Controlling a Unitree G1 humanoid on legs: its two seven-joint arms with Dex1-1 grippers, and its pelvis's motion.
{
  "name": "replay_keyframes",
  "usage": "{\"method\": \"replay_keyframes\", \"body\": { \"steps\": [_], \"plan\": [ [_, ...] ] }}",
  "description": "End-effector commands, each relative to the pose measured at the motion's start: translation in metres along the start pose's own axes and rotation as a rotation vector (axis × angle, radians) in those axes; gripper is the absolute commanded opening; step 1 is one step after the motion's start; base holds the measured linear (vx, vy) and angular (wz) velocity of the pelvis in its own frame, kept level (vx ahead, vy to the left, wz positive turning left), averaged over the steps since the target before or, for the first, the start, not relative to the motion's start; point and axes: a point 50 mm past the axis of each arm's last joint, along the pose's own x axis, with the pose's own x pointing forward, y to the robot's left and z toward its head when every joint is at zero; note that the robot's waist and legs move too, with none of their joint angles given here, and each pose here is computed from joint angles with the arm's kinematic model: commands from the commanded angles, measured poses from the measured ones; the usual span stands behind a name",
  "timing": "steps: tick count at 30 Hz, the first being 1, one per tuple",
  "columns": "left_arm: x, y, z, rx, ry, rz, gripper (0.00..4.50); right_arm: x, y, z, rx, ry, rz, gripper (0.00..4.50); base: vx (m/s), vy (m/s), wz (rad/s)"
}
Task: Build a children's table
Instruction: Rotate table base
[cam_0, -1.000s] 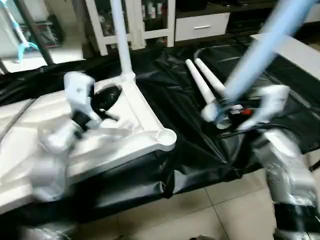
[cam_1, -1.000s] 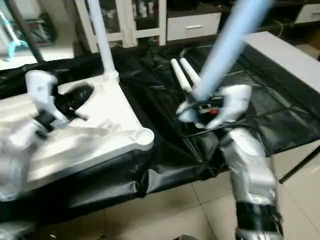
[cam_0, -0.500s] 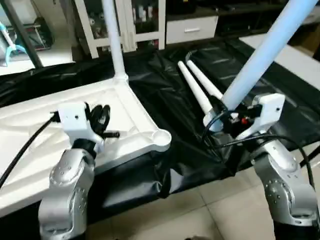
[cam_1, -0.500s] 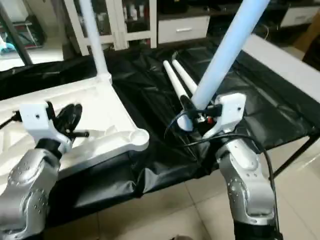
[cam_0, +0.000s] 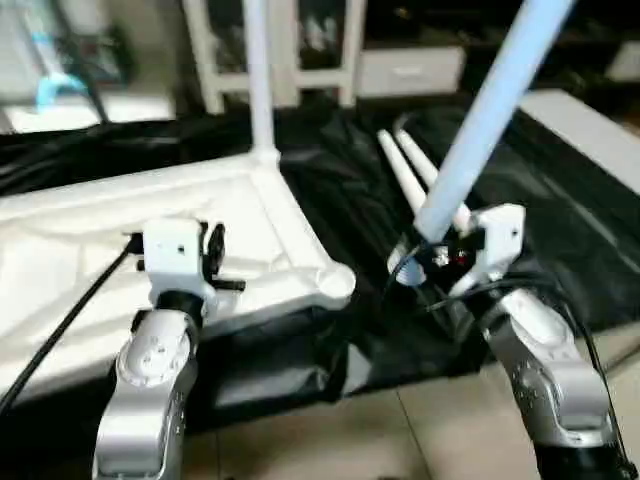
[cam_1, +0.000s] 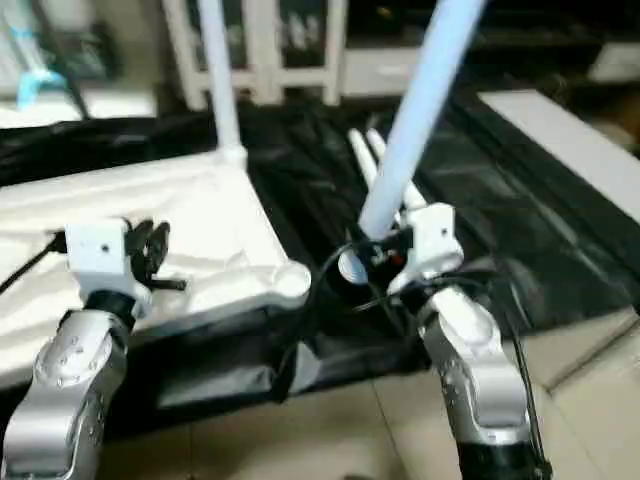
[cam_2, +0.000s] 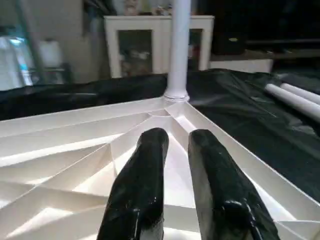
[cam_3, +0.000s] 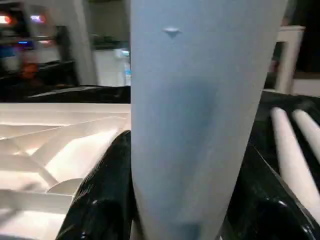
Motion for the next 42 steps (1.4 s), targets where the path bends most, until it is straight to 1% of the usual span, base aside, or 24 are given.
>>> {"method": "replay_keyframes", "body": {
  "steps": [1,3,4,5,6,7,9,12,20,26,28,31,33,34,37,39,41,42],
  "plan": [
    [0.000,0.000,0.002,0.020,-0.013,0.016,0.96,0.002,-0.001,0.002,-0.019,-0.009,0.012,1.90,-0.037,-0.204,0.47],
    [0.001,0.001,0.004,0.052,-0.023,0.019,0.96,0.003,-0.001,0.002,-0.018,-0.011,0.014,1.90,-0.018,-0.187,0.36],
    [0.001,0.001,0.004,0.052,-0.023,0.019,0.96,0.003,-0.001,0.002,-0.018,-0.011,0.014,1.90,-0.015,-0.174,0.36],
    [0.001,0.001,0.004,0.049,-0.028,0.016,0.96,0.002,-0.001,0.001,0.009,-0.013,0.011,1.90,-0.025,-0.181,0.42],
    [0.002,-0.001,0.007,0.057,-0.050,-0.002,0.96,0.001,0.002,-0.003,0.049,-0.005,0.015,1.90,-0.007,-0.205,0.33],
    [0.002,-0.001,0.007,0.057,-0.050,-0.002,0.96,0.001,0.002,-0.003,0.049,-0.005,0.015,1.90,-0.007,-0.205,0.33],
    [0.004,-0.005,0.008,0.067,-0.052,-0.049,0.96,-0.002,0.008,-0.008,0.051,0.017,0.048,1.90,0.011,-0.205,0.28],
    [0.007,-0.008,0.007,0.066,-0.052,-0.076,0.96,-0.006,0.011,-0.012,0.054,0.026,0.065,1.90,-0.018,-0.193,0.09],
    [0.009,-0.006,0.003,0.037,-0.038,-0.083,0.96,-0.010,0.013,-0.012,0.059,0.018,0.063,1.90,-0.026,-0.048,-0.02],
    [0.005,-0.006,-0.002,0.034,-0.027,-0.095,0.96,-0.010,0.016,-0.012,0.065,0.020,0.122,1.90,0.031,0.081,-0.10],
    [0.004,-0.005,-0.003,0.033,-0.026,-0.089,0.96,-0.007,0.018,-0.012,0.060,0.036,0.159,1.90,0.084,0.074,-0.16],
    [0.003,-0.005,-0.003,0.031,-0.026,-0.086,0.96,-0.006,0.018,-0.013,0.064,0.043,0.166,1.90,0.116,0.055,0.12],
    [0.002,-0.004,-0.003,0.030,-0.026,-0.077,0.96,-0.005,0.018,-0.010,0.051,0.026,0.174,1.90,0.145,0.047,0.56],
    [0.002,-0.004,-0.003,0.030,-0.027,-0.075,0.96,-0.005,0.017,-0.008,0.068,0.015,0.173,1.90,0.154,0.046,0.67],
    [0.001,-0.004,-0.003,0.031,-0.028,-0.073,0.96,-0.005,0.016,-0.008,0.079,0.014,0.167,1.90,0.249,-0.011,0.32],
    [-0.001,-0.005,-0.002,0.021,-0.044,-0.078,0.96,-0.006,0.014,-0.005,0.065,0.005,0.189,1.90,0.160,-0.018,0.07],
    [-0.003,-0.008,-0.002,-0.025,-0.058,-0.112,0.96,-0.008,0.014,-0.002,0.059,-0.014,0.221,1.90,0.099,-0.056,0.08],
    [-0.003,-0.008,-0.002,-0.025,-0.058,-0.112,0.96,-0.008,0.014,-0.002,0.059,-0.014,0.221,1.90,0.065,-0.064,0.08]
  ]
}}
